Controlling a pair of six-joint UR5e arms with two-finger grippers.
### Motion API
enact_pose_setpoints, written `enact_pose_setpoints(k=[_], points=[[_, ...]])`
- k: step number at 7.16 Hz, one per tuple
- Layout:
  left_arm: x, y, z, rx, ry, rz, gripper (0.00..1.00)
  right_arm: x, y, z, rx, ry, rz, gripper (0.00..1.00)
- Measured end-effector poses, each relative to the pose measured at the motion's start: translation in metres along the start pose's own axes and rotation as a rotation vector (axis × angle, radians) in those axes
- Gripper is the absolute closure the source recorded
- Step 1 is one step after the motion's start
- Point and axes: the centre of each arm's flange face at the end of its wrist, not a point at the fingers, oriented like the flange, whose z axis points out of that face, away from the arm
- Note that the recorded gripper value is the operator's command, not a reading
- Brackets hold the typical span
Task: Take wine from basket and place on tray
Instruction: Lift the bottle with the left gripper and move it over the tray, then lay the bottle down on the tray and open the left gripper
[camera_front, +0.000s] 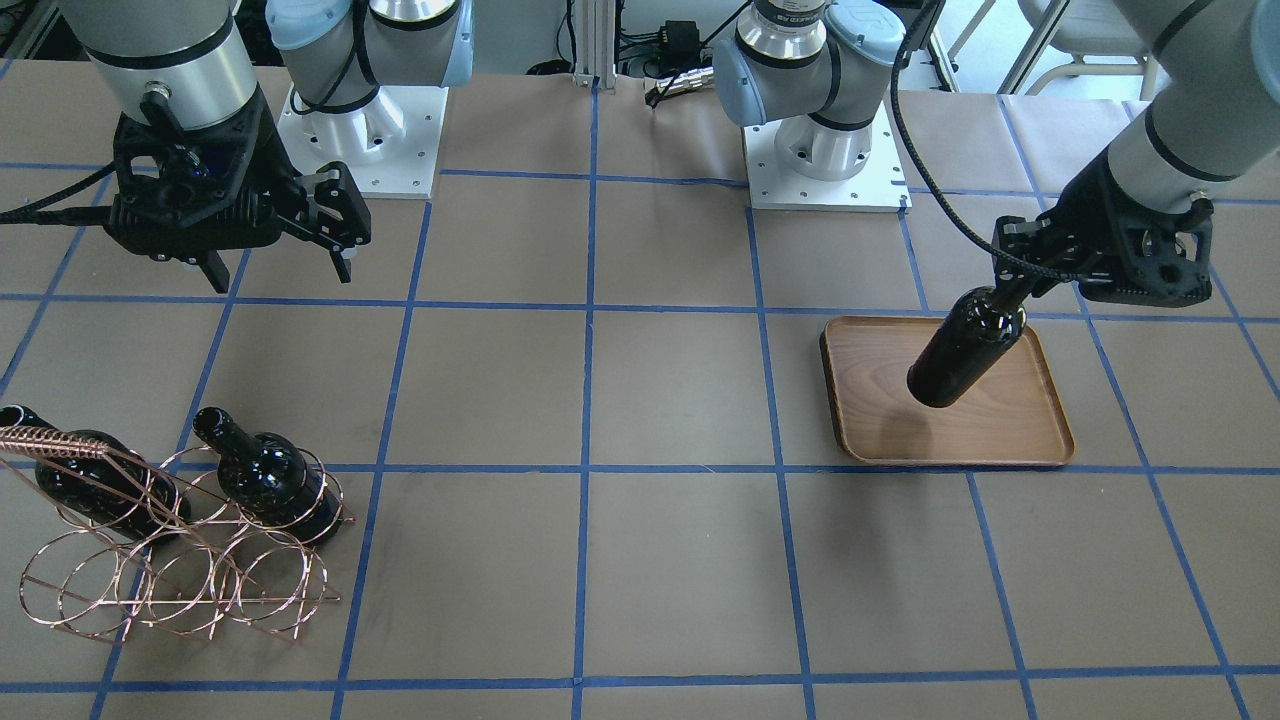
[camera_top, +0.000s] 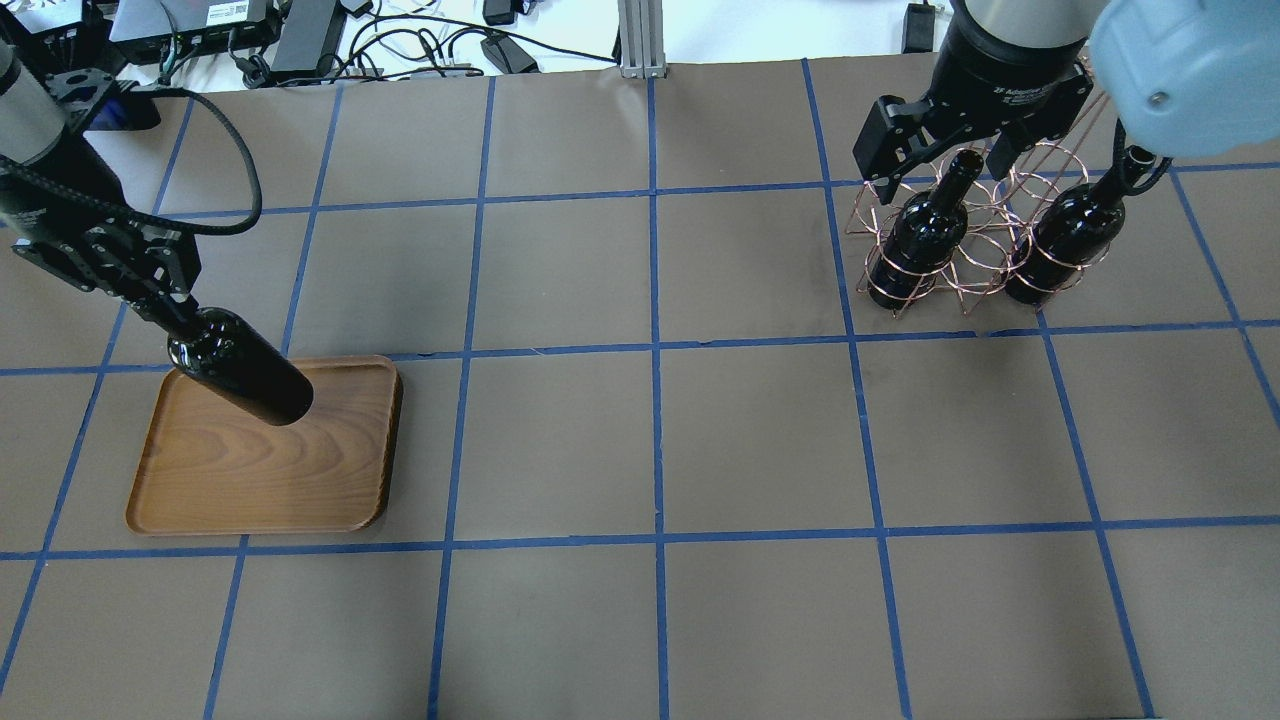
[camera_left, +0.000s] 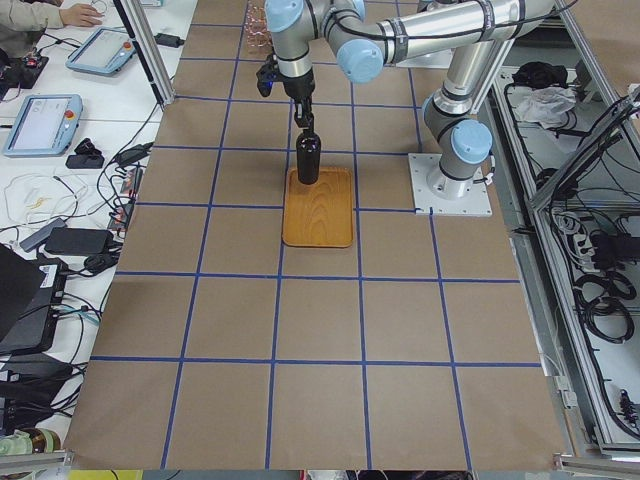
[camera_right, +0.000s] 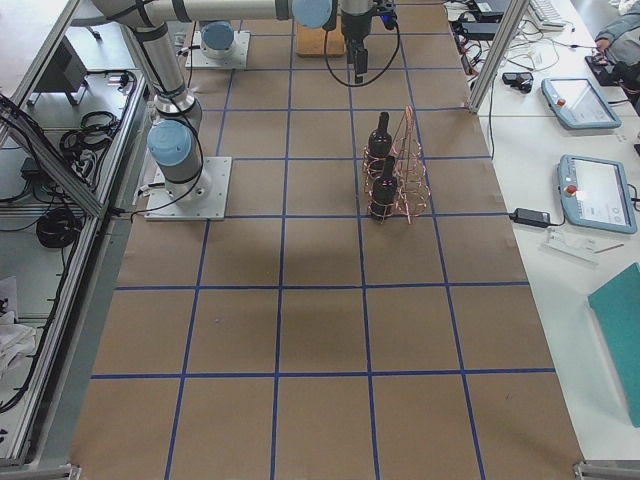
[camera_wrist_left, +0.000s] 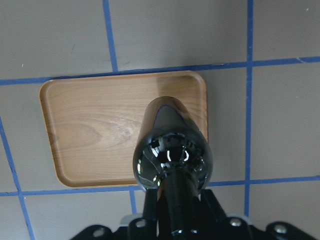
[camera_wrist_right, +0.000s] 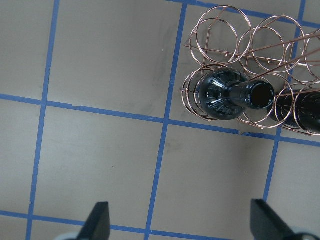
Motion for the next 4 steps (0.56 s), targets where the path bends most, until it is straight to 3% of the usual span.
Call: enact_pose_setpoints(k=[3, 4], points=[[-0.046, 0.005, 0.04, -0.024, 0.03, -0.019, 1.0, 0.0, 0.0, -0.001, 0.005, 0.001, 0.001, 0.0], [-0.052, 0.005, 0.045, -0.032, 0.035, -0.025, 0.83, 0.0, -0.002, -0.002, 0.017, 0.003, 0.002, 0.0]])
